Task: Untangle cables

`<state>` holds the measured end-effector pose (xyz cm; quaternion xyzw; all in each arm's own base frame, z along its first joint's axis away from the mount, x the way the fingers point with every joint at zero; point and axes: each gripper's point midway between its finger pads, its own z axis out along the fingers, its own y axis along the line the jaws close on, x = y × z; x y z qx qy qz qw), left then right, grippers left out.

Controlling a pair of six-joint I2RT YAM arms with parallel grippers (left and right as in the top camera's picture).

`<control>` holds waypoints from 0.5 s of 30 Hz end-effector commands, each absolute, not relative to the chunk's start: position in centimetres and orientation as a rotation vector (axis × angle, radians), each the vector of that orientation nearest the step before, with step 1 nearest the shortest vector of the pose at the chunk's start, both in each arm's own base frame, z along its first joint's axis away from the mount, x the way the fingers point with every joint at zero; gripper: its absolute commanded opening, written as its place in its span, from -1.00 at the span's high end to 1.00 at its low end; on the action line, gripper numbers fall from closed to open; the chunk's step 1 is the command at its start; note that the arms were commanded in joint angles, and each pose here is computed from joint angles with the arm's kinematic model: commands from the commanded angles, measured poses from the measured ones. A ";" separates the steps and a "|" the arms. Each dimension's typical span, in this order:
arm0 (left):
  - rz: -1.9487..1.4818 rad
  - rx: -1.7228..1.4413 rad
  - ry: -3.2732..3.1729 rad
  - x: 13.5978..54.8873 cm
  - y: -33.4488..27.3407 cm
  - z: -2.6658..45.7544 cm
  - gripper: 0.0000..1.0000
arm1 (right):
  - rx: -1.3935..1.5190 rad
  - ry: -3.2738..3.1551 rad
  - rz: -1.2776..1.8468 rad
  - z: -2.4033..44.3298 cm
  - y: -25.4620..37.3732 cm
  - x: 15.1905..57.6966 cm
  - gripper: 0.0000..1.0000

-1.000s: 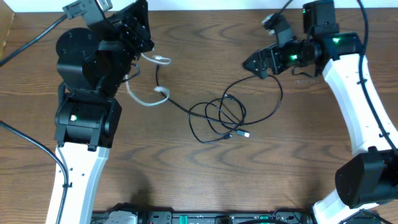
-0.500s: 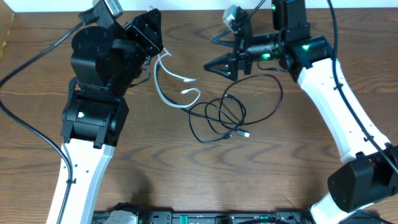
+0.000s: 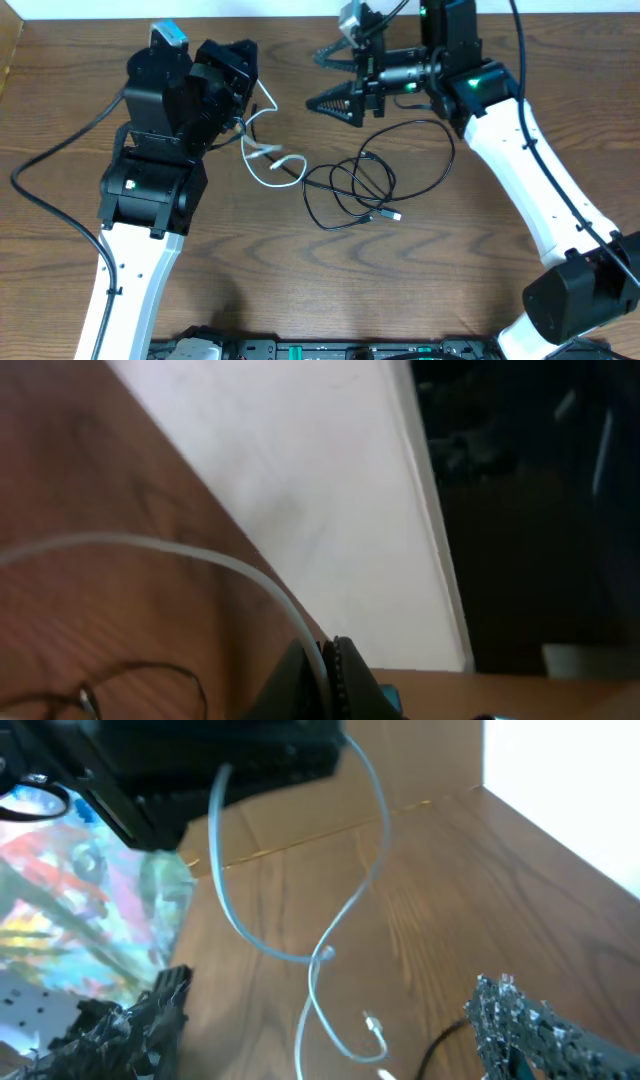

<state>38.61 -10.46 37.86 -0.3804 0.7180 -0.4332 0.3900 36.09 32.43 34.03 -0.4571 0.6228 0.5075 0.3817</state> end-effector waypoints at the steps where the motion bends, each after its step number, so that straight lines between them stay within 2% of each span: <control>1: -1.171 -1.121 1.781 38.3 -10.3 38.2 0.85 | -1.199 1.554 1.309 34.9 34.0 34.9 -0.69; 7: -1.199 -1.181 1.807 37.9 -10.6 37.4 0.85 | -1.229 1.524 1.283 35.0 36.1 33.9 -0.65; 15: -1.247 -1.157 1.850 37.5 -11.6 37.3 0.85 | -1.216 1.558 1.209 34.5 37.8 33.7 -0.24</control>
